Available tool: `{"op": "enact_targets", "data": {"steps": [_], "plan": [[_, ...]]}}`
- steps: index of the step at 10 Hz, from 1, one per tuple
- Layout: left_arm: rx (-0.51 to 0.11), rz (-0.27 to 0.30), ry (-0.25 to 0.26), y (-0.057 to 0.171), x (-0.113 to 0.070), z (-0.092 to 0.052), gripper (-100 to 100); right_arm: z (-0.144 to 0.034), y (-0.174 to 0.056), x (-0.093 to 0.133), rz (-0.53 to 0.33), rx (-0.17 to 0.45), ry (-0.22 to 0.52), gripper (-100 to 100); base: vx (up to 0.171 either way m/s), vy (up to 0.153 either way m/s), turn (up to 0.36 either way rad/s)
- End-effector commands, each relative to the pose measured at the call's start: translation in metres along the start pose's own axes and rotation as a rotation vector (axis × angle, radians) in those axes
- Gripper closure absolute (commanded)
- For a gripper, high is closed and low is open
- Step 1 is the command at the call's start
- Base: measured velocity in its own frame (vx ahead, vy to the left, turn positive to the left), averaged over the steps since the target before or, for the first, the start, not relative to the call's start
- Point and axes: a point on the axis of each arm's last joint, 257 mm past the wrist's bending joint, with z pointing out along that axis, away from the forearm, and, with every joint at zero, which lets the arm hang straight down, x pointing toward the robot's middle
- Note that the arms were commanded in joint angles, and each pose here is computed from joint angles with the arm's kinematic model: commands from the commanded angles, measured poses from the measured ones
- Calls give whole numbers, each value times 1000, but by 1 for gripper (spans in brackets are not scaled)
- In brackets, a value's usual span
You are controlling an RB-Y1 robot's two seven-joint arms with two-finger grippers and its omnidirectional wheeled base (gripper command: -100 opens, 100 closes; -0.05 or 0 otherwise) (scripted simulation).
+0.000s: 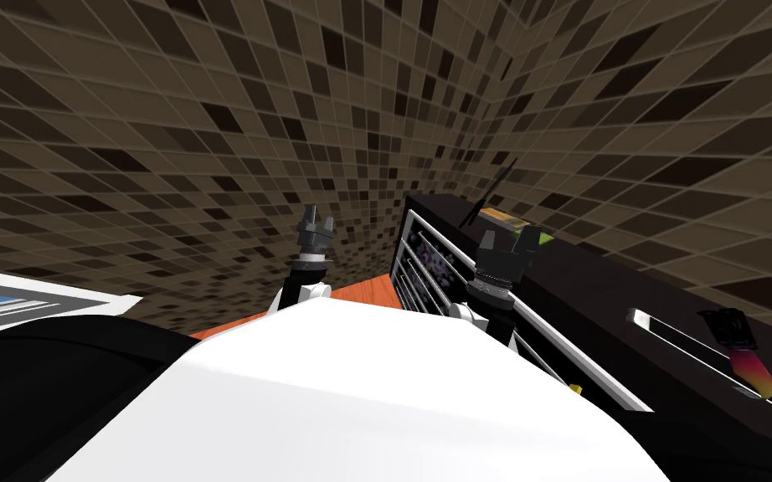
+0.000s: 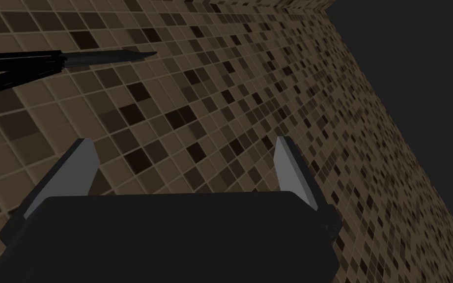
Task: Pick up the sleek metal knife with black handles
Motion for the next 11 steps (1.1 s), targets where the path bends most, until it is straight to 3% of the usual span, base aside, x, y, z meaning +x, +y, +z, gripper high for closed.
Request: {"op": "enact_targets", "data": {"steps": [1, 11], "plan": [[0, 0, 0, 0, 0, 0, 0, 7, -9, 7, 32, 16, 18, -100, -38, 9, -25], [0, 0, 0, 0, 0, 0, 0, 50, -74, 47, 215, 158, 101, -100, -70, 22, -29]]}}
